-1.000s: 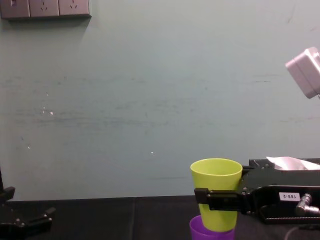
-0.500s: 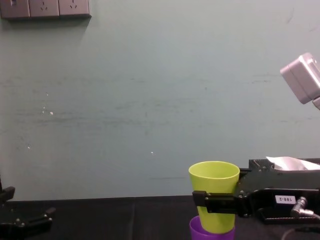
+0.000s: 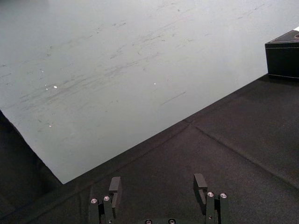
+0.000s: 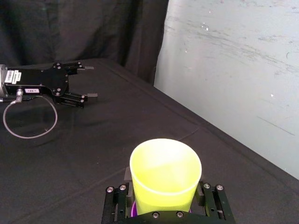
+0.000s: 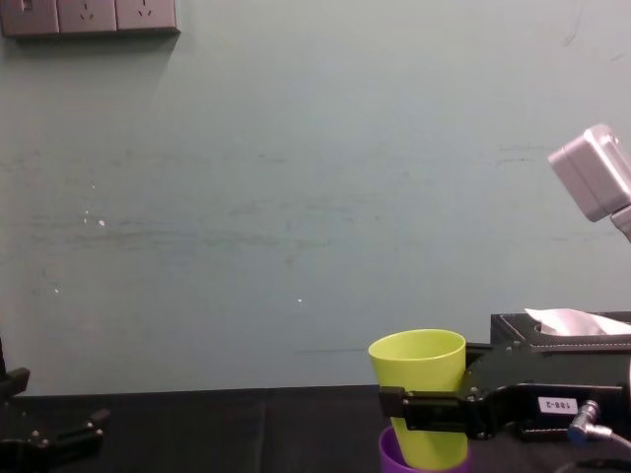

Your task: Stack the three plastic cups sequentially using one hand.

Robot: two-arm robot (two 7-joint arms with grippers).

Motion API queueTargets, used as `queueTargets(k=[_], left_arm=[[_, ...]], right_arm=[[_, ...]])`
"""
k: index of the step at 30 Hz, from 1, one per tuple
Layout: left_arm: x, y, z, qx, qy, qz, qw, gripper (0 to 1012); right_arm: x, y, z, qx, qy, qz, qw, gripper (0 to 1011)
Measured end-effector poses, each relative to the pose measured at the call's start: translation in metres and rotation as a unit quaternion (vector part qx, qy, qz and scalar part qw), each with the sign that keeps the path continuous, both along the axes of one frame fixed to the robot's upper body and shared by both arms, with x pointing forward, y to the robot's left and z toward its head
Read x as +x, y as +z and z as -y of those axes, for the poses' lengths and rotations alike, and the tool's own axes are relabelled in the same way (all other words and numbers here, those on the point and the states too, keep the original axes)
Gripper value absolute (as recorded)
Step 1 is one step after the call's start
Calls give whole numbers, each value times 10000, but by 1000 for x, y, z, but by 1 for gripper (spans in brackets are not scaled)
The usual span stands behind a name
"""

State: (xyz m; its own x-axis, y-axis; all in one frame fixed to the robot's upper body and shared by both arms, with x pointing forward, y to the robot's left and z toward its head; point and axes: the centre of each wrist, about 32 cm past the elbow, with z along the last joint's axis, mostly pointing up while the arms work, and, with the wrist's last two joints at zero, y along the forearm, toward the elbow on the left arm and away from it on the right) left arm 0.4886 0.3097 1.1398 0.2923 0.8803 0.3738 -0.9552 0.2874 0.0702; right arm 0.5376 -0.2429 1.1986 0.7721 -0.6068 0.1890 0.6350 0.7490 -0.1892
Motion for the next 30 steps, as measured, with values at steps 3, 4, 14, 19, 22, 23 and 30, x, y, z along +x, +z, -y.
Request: queueTargets(k=[3,4,14,19,22,23,30], left_arm=[[0,0,0,0,0,0,10000,1010],[0,0,0,0,0,0,10000,1010],[0,0,0,0,0,0,10000,1010],[0,0,0,0,0,0,10000,1010],[0,0,0,0,0,0,10000,1010],[0,0,0,0,0,0,10000,1010],[0,0,0,0,0,0,10000,1010]], right_arm=[[2,-3,0,15,-4,-19,10000,731],[2,-3,0,15,-4,-19,10000,731],[4,-7,-1,30,14,-49,10000,731],[5,-9,0,41,15,-62,10000,731],[5,-13,0,60,24,-80,9999,731],[5,-13,0,65,26,-79,9999,731],[6,-16,0,100,44,-73,9999,731]])
